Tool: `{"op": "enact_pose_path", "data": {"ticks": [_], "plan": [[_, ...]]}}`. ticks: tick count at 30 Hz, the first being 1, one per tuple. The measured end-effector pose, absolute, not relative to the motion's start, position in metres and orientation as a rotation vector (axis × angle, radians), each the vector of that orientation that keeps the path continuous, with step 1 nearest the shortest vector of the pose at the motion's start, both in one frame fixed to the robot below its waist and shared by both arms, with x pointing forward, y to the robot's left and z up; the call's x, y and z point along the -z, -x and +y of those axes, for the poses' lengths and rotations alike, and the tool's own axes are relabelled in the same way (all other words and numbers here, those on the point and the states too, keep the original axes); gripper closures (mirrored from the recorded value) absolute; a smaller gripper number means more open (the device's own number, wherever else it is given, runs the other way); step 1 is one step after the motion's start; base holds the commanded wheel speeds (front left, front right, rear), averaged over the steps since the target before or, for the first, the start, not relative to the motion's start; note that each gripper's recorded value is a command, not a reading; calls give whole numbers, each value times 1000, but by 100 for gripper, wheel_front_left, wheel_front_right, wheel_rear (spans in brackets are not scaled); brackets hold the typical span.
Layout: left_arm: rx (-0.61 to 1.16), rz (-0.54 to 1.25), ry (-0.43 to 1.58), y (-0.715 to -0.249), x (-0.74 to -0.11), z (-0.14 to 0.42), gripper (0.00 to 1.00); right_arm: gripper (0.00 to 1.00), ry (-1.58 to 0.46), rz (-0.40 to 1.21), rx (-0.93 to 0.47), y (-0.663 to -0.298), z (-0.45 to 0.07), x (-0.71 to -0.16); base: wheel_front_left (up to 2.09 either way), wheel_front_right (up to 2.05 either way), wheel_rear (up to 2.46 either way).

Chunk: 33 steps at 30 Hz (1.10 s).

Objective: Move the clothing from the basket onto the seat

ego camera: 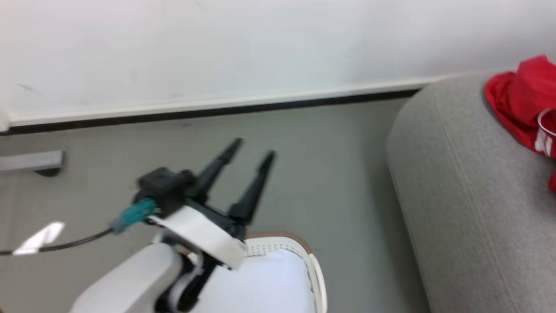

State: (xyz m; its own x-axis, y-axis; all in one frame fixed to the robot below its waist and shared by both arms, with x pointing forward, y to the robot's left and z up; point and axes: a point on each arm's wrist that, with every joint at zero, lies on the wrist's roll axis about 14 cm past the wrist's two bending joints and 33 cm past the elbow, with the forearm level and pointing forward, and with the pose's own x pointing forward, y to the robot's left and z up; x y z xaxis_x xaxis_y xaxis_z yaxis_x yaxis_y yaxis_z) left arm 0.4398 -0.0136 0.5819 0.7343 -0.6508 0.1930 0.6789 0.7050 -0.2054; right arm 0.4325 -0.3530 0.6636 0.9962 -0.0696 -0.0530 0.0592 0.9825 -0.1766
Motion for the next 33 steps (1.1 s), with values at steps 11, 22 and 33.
{"op": "enact_pose_path", "data": {"ticks": [11, 22, 33], "plan": [[338, -199, 218, -431, -607, 107, 0, 0, 5, -165, -158, -428, -243, -654, 0, 0, 0], [129, -219, 192, -393, -584, 159, 0, 0, -154, -189, -159, -397, -196, -591, 0, 0, 0], [80, -116, 196, -378, -533, 168, 0, 0, -234, -139, -194, -376, -149, -541, 0, 0, 0]]}}
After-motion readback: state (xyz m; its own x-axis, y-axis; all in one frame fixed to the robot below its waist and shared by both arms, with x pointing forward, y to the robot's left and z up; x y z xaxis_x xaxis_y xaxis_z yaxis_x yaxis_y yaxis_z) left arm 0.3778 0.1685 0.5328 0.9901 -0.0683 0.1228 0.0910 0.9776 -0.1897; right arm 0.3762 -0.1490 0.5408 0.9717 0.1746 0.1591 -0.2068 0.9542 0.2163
